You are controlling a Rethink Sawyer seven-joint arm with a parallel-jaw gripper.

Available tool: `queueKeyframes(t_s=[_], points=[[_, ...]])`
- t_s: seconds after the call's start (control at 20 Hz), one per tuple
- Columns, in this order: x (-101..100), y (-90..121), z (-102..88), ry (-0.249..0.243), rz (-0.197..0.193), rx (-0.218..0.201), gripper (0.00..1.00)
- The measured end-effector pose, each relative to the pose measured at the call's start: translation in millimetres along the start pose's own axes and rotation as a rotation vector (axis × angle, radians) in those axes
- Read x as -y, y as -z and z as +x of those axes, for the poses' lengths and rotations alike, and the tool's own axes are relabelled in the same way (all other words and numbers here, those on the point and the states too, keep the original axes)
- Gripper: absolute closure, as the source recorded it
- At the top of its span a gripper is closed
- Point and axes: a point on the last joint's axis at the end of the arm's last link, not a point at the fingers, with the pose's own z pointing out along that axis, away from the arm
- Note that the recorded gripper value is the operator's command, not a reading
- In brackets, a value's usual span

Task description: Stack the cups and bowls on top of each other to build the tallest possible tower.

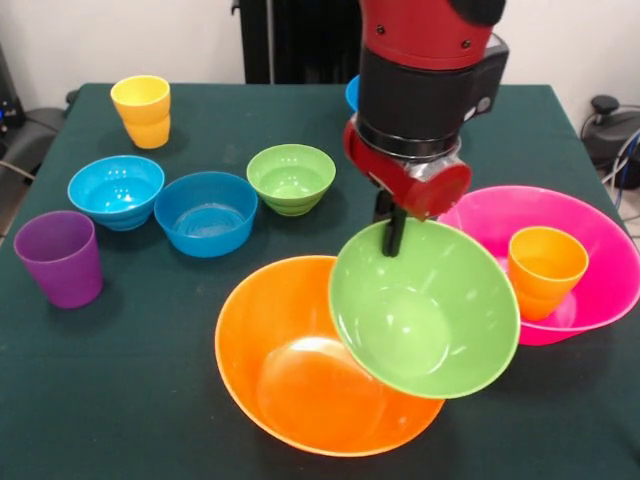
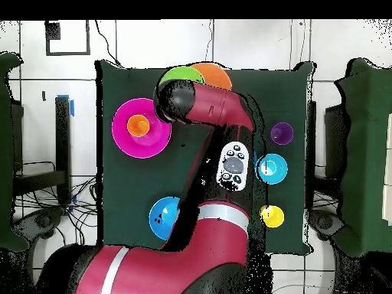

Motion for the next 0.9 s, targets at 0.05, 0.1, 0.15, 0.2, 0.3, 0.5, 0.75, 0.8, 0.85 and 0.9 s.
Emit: queueKeyframes(t_s=[0.05,0.1,0.15,0.2,0.3,0.5,0.75,0.8,0.85,0.9], points=[[-0.2,0.3,1.3,-0.010,-0.005,0.002,1.00],[-0.3,0.8,2.3,-0.019,-0.010,0.004,1.00],[-0.1,2.9,4.0,-0.045,-0.024,0.007,1.00],[0.1,4.6,4.4,-0.063,-0.035,0.009,1.00],[0.6,6.6,3.9,-0.082,-0.048,0.012,1.00],[4.3,7.7,0.2,-0.108,-0.073,0.034,1.00],[9.5,2.2,-0.5,-0.110,-0.054,0.048,1.00],[9.7,2.1,0.5,-0.109,-0.049,0.054,1.00],[9.6,2.0,1.7,-0.108,-0.046,0.059,1.00],[9.3,1.9,3.2,-0.108,-0.042,0.065,1.00]])
